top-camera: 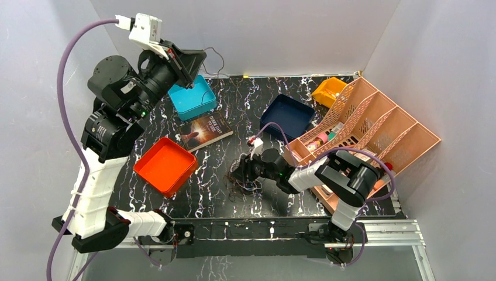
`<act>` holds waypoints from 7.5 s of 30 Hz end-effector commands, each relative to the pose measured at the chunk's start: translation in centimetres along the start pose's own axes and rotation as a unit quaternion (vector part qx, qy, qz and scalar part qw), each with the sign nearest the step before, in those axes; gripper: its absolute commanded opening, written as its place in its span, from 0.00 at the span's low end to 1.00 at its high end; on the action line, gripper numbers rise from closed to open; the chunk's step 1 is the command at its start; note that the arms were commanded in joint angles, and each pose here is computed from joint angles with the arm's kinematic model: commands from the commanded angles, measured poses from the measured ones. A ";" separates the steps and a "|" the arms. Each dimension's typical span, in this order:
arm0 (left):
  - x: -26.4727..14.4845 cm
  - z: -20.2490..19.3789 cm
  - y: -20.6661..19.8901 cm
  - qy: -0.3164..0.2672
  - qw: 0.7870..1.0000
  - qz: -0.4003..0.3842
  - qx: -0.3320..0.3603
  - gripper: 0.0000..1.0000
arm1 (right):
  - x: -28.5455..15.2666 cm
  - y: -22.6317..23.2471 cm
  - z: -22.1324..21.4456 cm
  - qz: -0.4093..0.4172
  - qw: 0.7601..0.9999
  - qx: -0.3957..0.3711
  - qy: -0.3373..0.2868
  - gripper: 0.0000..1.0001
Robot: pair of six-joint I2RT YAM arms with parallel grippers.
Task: Untangle the cables
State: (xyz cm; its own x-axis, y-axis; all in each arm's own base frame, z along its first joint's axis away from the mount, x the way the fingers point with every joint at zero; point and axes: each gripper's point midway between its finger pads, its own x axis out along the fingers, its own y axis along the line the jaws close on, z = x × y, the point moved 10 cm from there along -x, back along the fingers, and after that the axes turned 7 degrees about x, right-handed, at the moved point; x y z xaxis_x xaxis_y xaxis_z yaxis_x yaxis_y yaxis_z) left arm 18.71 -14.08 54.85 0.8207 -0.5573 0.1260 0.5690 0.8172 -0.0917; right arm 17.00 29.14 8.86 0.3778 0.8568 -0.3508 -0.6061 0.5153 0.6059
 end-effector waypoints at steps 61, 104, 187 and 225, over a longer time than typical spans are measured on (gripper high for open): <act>15.1 -16.2 -0.2 0.179 0.982 -0.067 -0.006 0.00 | -24.1 10.1 13.9 -0.150 0.946 -0.087 -0.275 0.84; 31.6 -37.6 -1.4 0.275 0.951 -0.126 -0.060 0.00 | -27.3 9.1 11.6 -0.165 0.944 -0.047 -0.282 0.85; -8.4 -30.6 -1.4 0.383 0.905 0.105 -0.152 0.97 | -20.7 20.5 28.5 -0.146 0.917 0.161 -0.334 0.98; -0.3 -37.3 -2.7 0.410 0.901 0.124 -0.072 0.42 | -20.0 10.7 17.3 -0.277 0.907 0.123 -0.292 0.92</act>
State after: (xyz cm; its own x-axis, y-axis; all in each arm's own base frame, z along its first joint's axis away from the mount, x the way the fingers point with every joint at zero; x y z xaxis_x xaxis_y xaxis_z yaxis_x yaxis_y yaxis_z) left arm 17.78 -20.79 17.08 0.6057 -0.3279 -0.7250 0.3019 0.9377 -0.1719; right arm 15.36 17.78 34.36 0.9162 0.2899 -0.2766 -0.0780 0.8061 0.5866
